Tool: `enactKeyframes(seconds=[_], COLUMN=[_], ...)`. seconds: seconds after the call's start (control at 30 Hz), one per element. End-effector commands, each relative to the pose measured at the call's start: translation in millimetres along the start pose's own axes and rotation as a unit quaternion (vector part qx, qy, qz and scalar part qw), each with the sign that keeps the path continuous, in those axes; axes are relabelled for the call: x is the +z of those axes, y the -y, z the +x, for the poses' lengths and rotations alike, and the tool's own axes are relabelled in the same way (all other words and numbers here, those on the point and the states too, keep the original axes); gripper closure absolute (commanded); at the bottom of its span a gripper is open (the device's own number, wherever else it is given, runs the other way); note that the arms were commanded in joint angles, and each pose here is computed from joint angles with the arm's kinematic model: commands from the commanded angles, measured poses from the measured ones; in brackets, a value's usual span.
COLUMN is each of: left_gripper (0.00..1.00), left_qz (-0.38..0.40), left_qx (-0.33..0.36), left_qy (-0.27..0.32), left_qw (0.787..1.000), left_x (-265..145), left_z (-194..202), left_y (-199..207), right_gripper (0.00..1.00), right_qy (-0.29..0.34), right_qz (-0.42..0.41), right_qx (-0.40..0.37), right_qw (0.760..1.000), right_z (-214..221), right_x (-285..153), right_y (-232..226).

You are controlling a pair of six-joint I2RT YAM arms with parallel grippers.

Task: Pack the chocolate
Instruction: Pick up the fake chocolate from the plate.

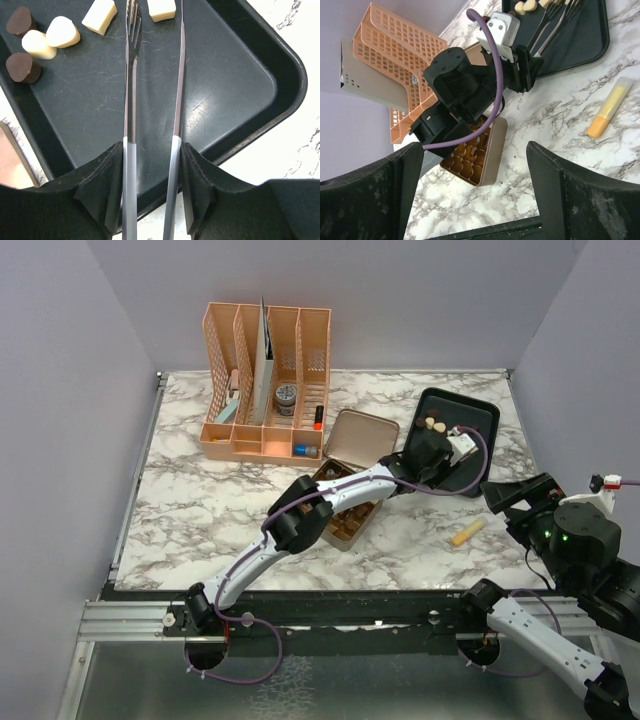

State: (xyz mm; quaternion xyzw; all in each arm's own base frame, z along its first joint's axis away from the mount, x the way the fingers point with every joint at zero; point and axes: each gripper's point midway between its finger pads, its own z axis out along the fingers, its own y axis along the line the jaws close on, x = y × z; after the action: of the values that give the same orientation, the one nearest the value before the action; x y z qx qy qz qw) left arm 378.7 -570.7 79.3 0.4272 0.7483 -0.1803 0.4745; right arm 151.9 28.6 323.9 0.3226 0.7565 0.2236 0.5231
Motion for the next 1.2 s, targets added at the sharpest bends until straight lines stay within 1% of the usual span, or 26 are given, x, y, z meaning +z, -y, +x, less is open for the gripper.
enactKeyframes(seconds=[0.0,0.27,0.43,0.5,0.57,0.83,0.9,1.17], left_gripper=[0.5,0.51,0.61,0.67,0.69,0.7,0.71,0.71], left_qz=[-0.011,-0.018,-0.025,-0.024,-0.024,-0.027,-0.027,-0.016], left_qx=[0.002,0.001,-0.002,-0.003,-0.003,-0.003,-0.006,-0.025], left_qy=[0.036,0.038,0.043,0.044,0.047,0.058,0.064,0.078], left_qw=[0.999,0.999,0.999,0.999,0.999,0.998,0.998,0.997], left_x=[9.7,18.9,20.9,19.8,16.6,-9.6,-20.8,-59.2], left_z=[-17.3,-11.3,-13.8,-15.5,-19.2,-39.9,-49.0,-63.5], left_y=[-2.5,-3.1,-4.6,-4.4,-4.9,-10.7,-12.7,-13.6], right_gripper=[0.12,0.12,0.12,0.12,0.12,0.12,0.12,0.12], right_qy=[0.004,0.004,0.001,0.0,0.001,0.0,-0.002,-0.011], right_qz=[0.011,0.011,0.008,0.007,0.007,0.006,0.005,0.0], right_qx=[0.002,0.004,0.005,0.005,0.006,0.005,0.005,0.005], right_qw=[1.0,1.0,1.0,1.0,1.0,1.0,1.0,1.0], right_z=[-0.1,0.5,3.2,4.0,4.3,6.7,7.8,15.0], right_x=[-1.0,-0.5,1.4,1.5,1.4,3.4,4.3,9.8], right_y=[7.9,7.9,7.2,7.5,8.4,8.5,7.9,5.0])
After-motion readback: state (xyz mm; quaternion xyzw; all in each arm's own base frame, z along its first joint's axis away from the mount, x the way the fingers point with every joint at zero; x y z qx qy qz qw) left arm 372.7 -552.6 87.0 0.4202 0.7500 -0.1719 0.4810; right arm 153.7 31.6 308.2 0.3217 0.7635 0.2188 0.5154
